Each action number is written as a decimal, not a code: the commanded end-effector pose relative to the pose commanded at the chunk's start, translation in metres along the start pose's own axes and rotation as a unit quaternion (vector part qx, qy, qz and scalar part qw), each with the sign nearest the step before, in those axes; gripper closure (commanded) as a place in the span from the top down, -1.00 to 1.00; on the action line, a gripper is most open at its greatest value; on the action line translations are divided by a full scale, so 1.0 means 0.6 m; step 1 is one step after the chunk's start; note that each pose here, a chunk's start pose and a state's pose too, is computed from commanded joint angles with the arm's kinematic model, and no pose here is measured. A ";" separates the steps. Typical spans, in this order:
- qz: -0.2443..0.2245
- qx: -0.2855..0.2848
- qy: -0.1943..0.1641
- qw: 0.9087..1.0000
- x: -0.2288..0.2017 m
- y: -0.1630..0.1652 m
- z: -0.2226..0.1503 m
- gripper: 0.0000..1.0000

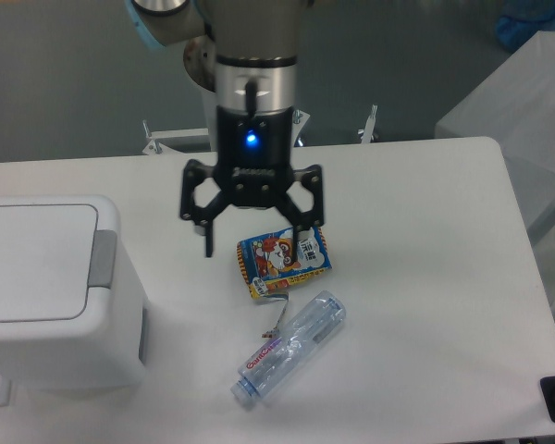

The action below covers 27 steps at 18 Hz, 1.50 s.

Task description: Open the trash can

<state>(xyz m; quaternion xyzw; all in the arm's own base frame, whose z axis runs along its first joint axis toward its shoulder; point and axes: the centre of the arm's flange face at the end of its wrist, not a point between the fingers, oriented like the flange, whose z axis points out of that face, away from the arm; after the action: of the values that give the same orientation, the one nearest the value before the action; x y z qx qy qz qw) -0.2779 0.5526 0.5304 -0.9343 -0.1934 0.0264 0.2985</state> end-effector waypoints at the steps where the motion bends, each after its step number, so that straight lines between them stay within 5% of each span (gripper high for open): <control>1: -0.013 0.000 0.002 1.000 0.003 0.000 0.000 1.00; 9: -0.012 -0.027 0.024 0.999 0.070 0.027 0.041 1.00; 27: -0.012 -0.039 0.035 0.999 0.101 0.041 0.057 1.00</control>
<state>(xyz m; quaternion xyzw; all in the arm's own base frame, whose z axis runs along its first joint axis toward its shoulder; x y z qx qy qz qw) -0.2188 0.5760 0.4921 -0.9431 -0.1950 -0.0181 0.2685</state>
